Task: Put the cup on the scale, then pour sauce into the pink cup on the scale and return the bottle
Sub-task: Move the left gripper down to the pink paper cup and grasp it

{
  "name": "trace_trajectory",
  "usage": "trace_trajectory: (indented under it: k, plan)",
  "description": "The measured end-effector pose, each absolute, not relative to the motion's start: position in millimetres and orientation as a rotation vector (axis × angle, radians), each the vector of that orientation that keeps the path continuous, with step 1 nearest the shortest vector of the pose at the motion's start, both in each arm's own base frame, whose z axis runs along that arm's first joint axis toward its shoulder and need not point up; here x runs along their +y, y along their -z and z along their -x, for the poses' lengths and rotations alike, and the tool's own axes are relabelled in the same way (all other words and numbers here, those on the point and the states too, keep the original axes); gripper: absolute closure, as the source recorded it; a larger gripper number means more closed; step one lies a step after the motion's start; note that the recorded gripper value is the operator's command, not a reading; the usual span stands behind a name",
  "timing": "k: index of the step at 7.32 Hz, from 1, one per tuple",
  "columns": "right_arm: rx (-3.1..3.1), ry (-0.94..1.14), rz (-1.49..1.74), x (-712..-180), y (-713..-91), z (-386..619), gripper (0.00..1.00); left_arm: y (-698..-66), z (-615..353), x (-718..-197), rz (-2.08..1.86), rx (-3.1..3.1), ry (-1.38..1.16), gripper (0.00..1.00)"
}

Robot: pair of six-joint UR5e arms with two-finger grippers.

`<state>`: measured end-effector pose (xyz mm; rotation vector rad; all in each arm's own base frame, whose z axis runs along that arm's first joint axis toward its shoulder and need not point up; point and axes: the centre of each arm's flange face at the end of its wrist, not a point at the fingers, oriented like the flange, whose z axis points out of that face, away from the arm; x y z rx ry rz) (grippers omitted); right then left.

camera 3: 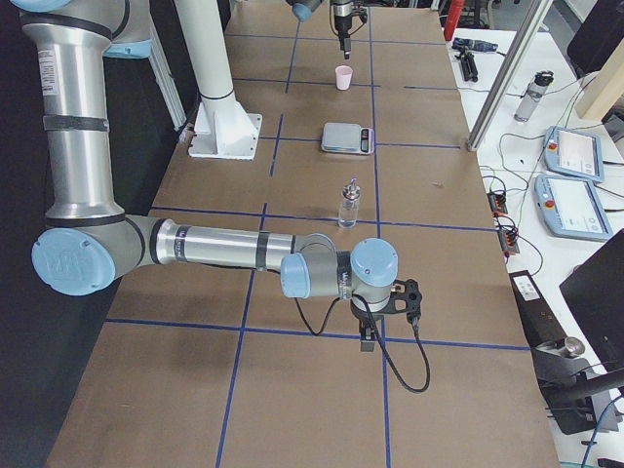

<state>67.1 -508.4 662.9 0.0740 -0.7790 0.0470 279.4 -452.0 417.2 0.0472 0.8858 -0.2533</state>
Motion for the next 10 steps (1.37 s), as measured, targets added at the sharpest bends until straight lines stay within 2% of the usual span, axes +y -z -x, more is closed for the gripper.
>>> trace_trajectory:
  k: [8, 9, 10]
  plan:
    - [-0.809, -0.049, -0.066, -508, -663, -65, 0.0, -439, -323, -449, -0.049, 0.847, 0.201, 0.02]
    - [-0.812, -0.05, -0.066, -508, -663, -65, 0.0, -441, -327, -447, -0.043, 0.844, 0.194, 0.13]
    - [-0.814, -0.05, -0.065, -508, -663, -65, 0.0, -442, -330, -445, -0.039, 0.843, 0.189, 0.33]
